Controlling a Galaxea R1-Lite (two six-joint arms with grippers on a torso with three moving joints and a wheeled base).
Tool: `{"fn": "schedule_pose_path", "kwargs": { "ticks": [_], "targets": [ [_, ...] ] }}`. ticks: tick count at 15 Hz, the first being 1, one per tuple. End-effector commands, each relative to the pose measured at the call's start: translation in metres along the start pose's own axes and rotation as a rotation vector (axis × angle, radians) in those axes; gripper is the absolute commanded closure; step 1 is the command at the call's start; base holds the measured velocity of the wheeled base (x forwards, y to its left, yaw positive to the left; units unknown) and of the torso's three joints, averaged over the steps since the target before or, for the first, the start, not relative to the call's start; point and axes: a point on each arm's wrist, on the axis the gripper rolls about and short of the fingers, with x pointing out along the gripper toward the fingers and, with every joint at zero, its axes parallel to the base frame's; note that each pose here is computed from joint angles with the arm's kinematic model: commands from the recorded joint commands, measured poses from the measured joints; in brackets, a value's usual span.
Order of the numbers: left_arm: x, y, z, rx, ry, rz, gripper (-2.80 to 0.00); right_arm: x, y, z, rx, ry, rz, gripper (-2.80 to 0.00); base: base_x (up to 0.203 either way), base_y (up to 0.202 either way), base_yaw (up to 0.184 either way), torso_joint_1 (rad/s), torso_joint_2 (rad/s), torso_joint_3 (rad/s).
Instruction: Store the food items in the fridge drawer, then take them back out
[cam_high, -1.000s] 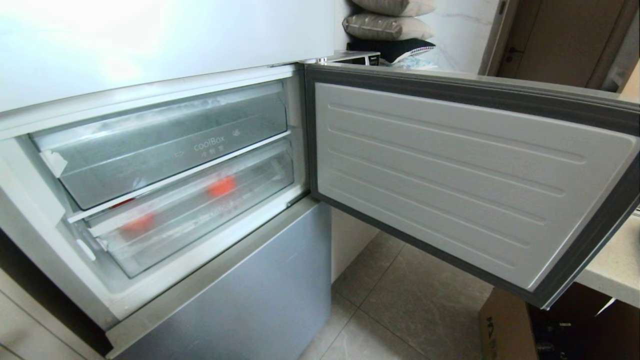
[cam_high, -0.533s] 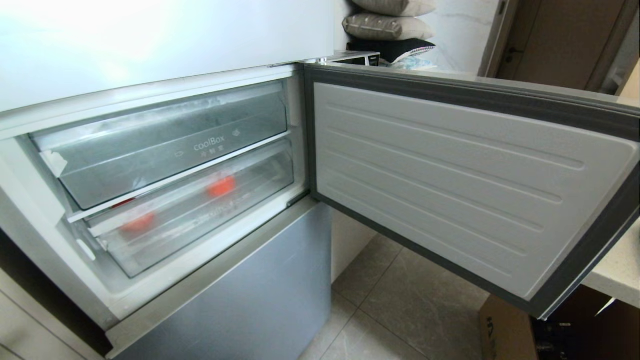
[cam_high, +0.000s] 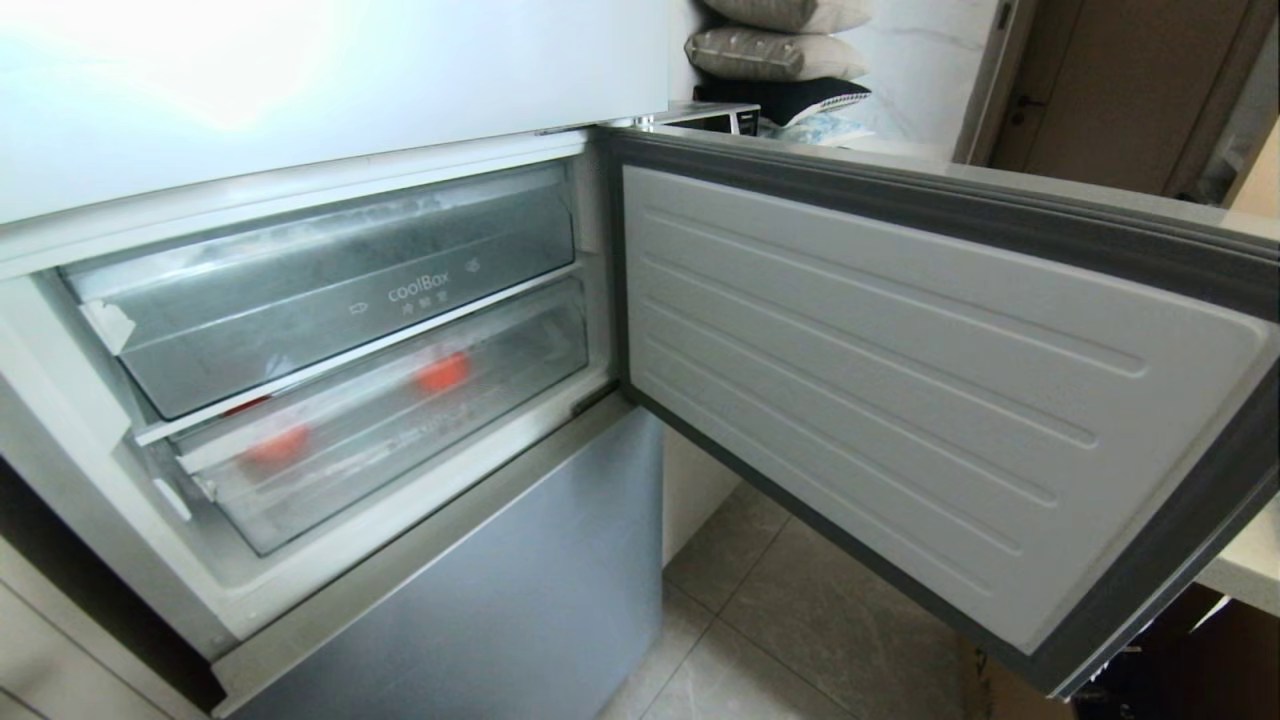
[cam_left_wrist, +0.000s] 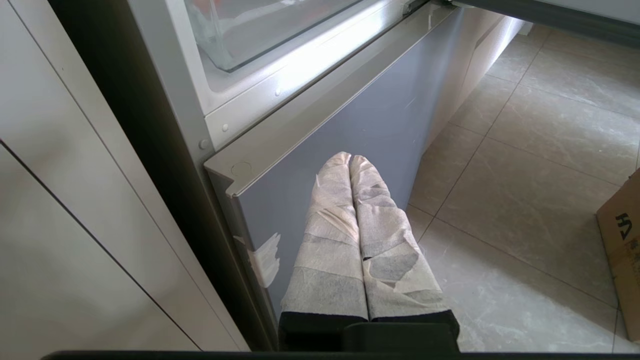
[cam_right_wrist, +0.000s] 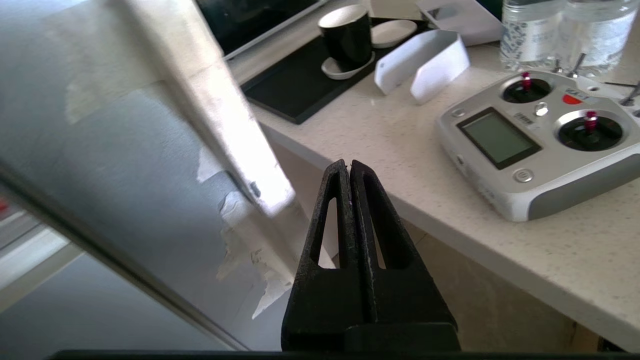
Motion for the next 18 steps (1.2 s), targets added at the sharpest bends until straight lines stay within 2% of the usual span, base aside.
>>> {"fn": "schedule_pose_path", "kwargs": {
  "ticks": [1,4,8,10,14,18],
  "targets": [
    [0.0,0.0,0.0,0.0,0.001,0.001,0.0,-0.015,0.019,-0.004,-0.043,-0.036,0.045,0.0,0.0,0.0,0.0,0.0,0.0,0.0],
    [0.0,0.0,0.0,0.0,-0.001,0.001,0.0,-0.023,0.034,-0.019,-0.045,-0.023,0.129,0.0,0.0,0.0,0.0,0.0,0.0,0.0],
    [0.0,0.0,0.0,0.0,0.0,0.001,0.0,-0.031,0.042,-0.02,-0.072,-0.055,0.138,0.0,0.0,0.0,0.0,0.0,0.0,0.0],
    [0.0,0.0,0.0,0.0,0.001,0.001,0.0,-0.034,0.05,-0.021,-0.077,-0.058,0.203,0.0,0.0,0.0,0.0,0.0,0.0,0.0],
    [0.0,0.0,0.0,0.0,-0.001,0.001,0.0,-0.031,0.065,-0.024,-0.054,-0.019,0.391,0.0,0.0,0.0,0.0,0.0,0.0,0.0],
    [0.0,0.0,0.0,0.0,-0.001,0.001,0.0,-0.013,0.083,-0.011,-0.006,0.052,0.468,0.0,0.0,0.0,0.0,0.0,0.0,0.0]
  ]
}}
